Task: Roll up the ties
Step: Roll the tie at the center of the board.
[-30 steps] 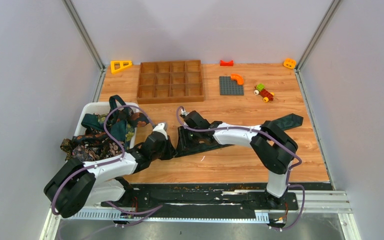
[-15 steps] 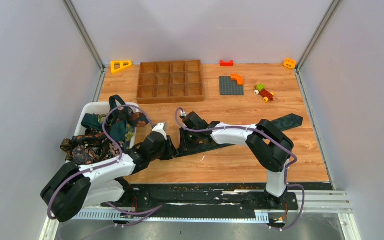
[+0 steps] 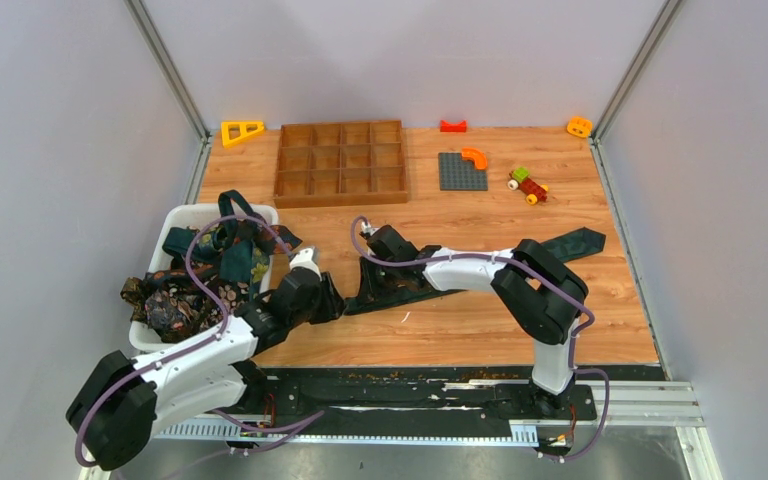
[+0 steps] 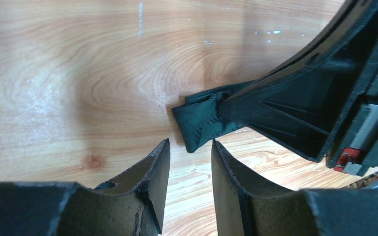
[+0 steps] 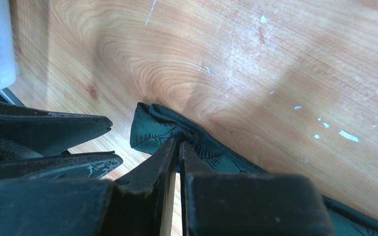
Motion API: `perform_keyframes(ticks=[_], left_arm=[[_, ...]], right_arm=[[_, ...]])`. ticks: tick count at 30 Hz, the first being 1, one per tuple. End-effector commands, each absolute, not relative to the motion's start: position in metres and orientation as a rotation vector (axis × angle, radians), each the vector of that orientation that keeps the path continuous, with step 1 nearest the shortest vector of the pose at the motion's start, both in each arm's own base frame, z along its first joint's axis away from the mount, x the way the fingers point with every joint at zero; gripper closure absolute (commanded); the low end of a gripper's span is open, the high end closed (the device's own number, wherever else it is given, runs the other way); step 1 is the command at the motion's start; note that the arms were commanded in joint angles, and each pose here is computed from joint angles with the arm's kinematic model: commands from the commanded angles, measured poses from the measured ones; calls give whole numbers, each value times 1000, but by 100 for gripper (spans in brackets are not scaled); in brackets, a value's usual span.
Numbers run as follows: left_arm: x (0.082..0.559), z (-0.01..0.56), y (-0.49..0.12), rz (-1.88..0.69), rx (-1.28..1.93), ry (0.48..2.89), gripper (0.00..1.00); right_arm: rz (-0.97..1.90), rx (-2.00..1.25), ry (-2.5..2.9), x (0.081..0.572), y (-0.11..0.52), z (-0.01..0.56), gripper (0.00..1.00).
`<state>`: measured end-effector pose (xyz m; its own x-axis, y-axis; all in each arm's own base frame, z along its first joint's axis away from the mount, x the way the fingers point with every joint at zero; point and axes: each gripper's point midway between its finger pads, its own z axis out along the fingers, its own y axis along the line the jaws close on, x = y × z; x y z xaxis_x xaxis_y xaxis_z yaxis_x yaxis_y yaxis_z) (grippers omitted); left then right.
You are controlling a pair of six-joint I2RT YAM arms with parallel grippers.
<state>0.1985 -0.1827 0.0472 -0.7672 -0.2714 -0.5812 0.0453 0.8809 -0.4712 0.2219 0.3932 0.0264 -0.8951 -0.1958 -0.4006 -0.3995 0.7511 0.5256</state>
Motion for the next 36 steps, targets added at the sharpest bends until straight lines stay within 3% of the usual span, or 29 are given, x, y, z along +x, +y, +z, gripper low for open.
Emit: perform_keyframes(ticks=[1, 11, 27, 32, 36], left_arm=[[199, 45, -177, -662, -322, 2341, 56], [199, 40, -173, -772, -509, 2277, 52], [204, 22, -172, -760, -616, 2288, 59], [202, 14, -178, -778, -620, 2316, 64], [202, 12, -180, -781, -601, 2326, 83]], right_arm=[[779, -491, 2688, 213, 372, -5, 93], [791, -489, 2687, 207, 367, -14, 93], [791, -490, 2688, 205, 365, -16, 93], [791, -490, 2685, 205, 365, -16, 93], [797, -491, 2678, 206, 366, -13, 93]])
